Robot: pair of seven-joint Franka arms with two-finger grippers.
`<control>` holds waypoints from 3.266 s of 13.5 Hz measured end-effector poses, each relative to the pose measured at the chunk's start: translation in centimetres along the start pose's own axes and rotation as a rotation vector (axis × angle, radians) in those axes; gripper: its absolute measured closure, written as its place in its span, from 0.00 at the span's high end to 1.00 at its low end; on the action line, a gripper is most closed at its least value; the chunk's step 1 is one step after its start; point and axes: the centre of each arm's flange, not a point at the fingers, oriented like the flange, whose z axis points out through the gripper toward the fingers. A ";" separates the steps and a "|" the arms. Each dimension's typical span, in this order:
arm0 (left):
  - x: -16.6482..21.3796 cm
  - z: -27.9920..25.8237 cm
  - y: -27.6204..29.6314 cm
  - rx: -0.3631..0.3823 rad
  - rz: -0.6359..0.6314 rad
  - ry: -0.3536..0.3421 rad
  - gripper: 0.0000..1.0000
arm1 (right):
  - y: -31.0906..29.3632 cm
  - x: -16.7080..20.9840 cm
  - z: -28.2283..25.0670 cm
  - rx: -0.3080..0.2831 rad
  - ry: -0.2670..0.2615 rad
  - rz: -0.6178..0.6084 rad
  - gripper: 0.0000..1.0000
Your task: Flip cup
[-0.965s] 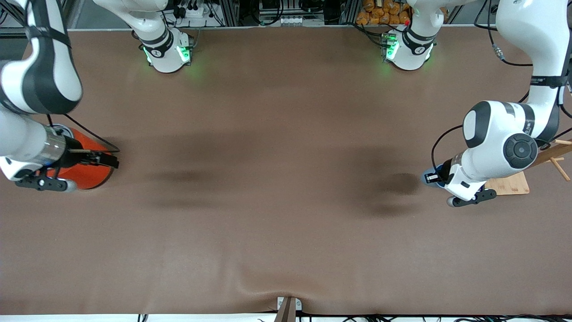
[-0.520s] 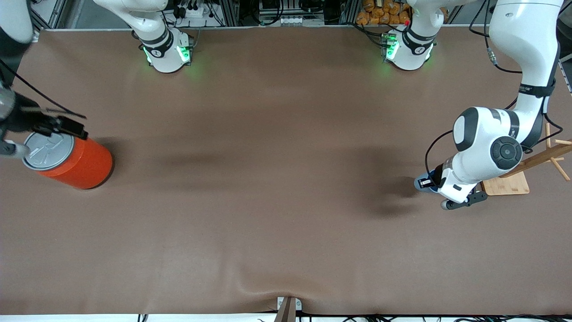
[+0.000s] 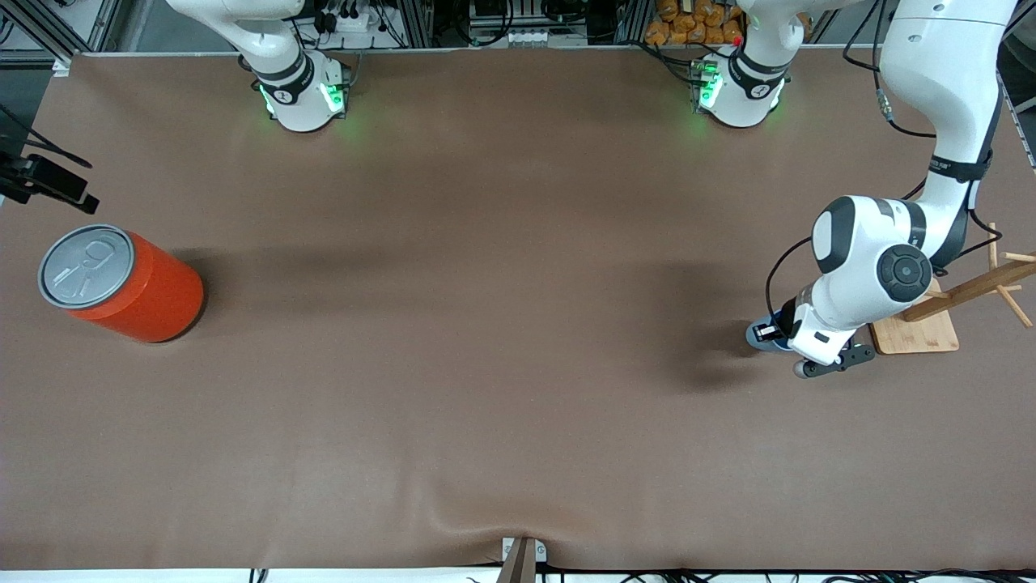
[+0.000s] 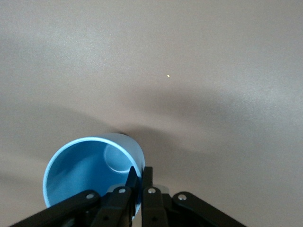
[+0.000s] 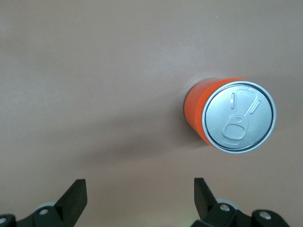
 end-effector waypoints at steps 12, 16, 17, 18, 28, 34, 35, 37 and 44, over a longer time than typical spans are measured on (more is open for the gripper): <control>0.6 -16.3 0.8 0.038 0.002 0.004 1.00 | -2.4 -0.9 0.0 -0.008 -0.034 0.025 1.00; -0.8 -26.2 0.9 0.029 0.008 0.083 1.00 | -2.6 -0.9 0.1 -0.009 -0.037 0.022 1.00; -1.5 -27.9 0.8 0.029 0.011 0.098 1.00 | -2.2 -0.9 0.1 -0.009 -0.037 0.029 1.00; -2.2 -29.0 0.7 0.034 0.013 0.099 1.00 | -1.7 -0.8 0.1 -0.008 -0.037 0.038 1.00; -6.6 -36.0 -0.4 0.066 0.007 0.076 1.00 | -2.3 -0.7 -0.4 -0.005 -0.012 0.028 1.00; -8.0 -37.3 -1.7 0.048 0.087 0.031 1.00 | -2.4 -0.7 -0.5 -0.004 -0.010 0.026 1.00; -8.3 -37.3 -1.7 0.045 0.114 0.014 1.00 | -2.4 -0.7 -0.5 -0.005 -0.011 0.026 1.00; -8.9 -37.2 -1.5 0.049 0.184 -0.013 1.00 | -2.4 -0.7 -0.5 -0.005 -0.013 0.026 1.00; -9.9 -37.6 -1.4 0.061 0.234 -0.038 1.00 | -2.7 -0.8 -0.5 -0.005 -0.013 0.010 1.00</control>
